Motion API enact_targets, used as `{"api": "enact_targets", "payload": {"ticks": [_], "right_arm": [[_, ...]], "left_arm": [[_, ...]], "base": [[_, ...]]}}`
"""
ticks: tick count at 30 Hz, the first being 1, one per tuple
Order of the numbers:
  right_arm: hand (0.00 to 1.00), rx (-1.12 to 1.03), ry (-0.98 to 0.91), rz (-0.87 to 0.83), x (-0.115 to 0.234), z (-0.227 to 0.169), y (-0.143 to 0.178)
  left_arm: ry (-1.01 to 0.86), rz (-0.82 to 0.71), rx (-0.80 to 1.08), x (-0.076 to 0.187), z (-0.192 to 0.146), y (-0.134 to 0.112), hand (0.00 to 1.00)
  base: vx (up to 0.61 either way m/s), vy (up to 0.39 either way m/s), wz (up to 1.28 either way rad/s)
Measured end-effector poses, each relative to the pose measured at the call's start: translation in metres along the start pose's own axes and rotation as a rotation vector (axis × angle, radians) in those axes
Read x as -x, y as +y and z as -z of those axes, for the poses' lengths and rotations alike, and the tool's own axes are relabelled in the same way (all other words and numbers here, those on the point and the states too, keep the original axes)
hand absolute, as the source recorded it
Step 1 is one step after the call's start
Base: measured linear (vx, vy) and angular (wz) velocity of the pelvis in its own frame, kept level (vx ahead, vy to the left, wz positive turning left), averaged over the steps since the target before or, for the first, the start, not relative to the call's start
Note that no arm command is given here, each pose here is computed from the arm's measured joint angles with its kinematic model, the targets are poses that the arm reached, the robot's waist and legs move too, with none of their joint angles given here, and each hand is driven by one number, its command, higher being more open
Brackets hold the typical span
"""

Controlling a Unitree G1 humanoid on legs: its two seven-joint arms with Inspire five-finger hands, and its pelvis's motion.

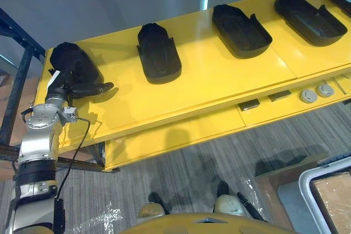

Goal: Walk over and take three plastic housings, then place them on the shelf

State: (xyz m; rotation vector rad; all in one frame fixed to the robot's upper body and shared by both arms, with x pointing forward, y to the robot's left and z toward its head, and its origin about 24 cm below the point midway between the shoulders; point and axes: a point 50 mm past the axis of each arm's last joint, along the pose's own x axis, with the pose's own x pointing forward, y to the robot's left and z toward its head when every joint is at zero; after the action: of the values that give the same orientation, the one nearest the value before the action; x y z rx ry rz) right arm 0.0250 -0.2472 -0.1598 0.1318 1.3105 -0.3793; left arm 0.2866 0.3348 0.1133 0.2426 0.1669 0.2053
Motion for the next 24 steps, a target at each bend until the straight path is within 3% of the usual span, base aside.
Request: {"api": "enact_targets", "payload": {"ticks": [7, 17, 24], "right_arm": [[1.00, 0.006, 0.002, -0.001, 0.000, -0.002, 0.000], [1.00, 0.013, 0.016, 0.001, 0.000, -0.002, -0.001], [1.00, 0.013, 0.025, -0.007, 0.000, 0.000, -0.001]], "left_arm": [[0.021, 0.068, -0.053, 0.001, -0.005, 0.010, 1.00], [0.031, 0.239, -0.065, -0.003, -0.011, -0.004, 1.00], [0.069, 0.300, -0.123, -0.002, -0.014, -0.001, 1.00]], "base": [[0.00, 0.000, 0.00], [0.00, 0.000, 0.00], [0.00, 0.000, 0.00]]}}
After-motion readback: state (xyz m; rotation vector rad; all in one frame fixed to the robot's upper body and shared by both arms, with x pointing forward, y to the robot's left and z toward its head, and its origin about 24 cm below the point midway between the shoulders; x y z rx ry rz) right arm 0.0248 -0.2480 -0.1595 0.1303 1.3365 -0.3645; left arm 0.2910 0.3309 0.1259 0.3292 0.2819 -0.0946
